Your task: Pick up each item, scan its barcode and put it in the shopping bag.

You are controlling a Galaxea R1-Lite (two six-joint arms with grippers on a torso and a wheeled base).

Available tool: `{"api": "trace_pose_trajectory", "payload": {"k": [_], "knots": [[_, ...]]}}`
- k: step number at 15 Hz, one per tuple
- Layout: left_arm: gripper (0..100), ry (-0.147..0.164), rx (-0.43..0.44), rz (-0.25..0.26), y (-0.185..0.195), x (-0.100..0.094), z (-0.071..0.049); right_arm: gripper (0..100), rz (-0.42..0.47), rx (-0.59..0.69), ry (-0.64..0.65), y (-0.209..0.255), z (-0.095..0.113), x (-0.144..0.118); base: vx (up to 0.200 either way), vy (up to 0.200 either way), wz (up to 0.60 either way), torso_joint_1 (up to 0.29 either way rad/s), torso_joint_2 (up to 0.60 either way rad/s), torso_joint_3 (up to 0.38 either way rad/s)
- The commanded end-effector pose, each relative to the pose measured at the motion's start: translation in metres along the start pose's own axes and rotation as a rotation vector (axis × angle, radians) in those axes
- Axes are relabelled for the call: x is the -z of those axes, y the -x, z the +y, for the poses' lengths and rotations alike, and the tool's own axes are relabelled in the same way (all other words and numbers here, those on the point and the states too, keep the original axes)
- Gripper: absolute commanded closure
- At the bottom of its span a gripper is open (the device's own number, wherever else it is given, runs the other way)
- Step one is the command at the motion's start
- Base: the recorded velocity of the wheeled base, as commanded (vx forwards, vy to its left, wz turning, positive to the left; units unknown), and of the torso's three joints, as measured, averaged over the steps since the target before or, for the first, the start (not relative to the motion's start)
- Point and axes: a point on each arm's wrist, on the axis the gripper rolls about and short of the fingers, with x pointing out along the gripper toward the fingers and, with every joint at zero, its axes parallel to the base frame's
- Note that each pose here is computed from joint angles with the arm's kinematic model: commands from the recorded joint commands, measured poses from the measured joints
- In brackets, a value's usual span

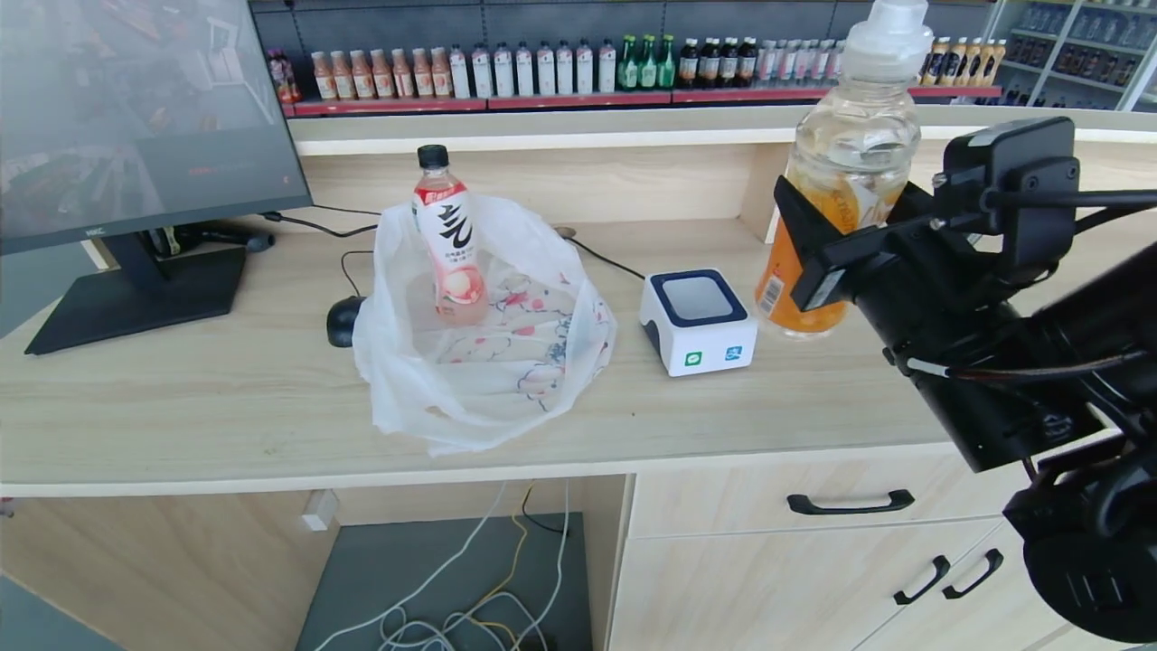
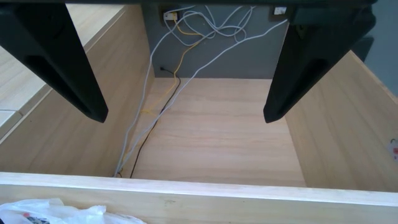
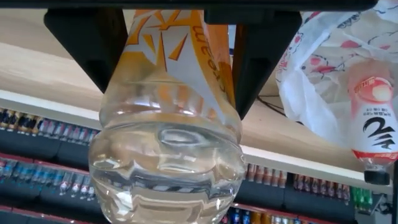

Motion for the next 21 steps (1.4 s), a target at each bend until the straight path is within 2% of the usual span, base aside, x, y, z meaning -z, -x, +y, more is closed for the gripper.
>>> {"api": "trace_pose_trajectory", "payload": {"k": [1,8,10,13,18,21], "knots": [[0,0.0,-0.001,-0.001,0.0,0.0,0.0,100,0.006,-0.016,0.03,-0.009,0.005,0.001,0.0,0.0,0.0,0.0,0.0,0.0],[0,0.0,-0.001,0.0,0.0,0.0,0.0,100,-0.048,-0.134,0.19,-0.026,0.036,-0.008,0.0,0.0,0.0,0.0,0.0,0.0],[0,0.0,0.001,-0.001,0.0,0.0,0.0,100,-0.07,-0.221,0.227,-0.028,0.039,-0.008,0.0,0.0,0.0,0.0,0.0,0.0],[0,0.0,-0.001,0.0,0.0,0.0,0.0,100,-0.109,-0.325,0.287,-0.039,0.035,0.002,0.0,0.0,0.0,0.0,0.0,0.0],[0,0.0,-0.001,-0.001,0.0,0.0,0.0,100,-0.172,-0.418,0.314,-0.058,0.037,0.015,0.0,0.0,0.0,0.0,0.0,0.0],[0,0.0,0.001,-0.001,0.0,0.0,0.0,100,-0.243,-0.497,0.371,-0.074,0.028,0.026,0.0,0.0,0.0,0.0,0.0,0.0]]}}
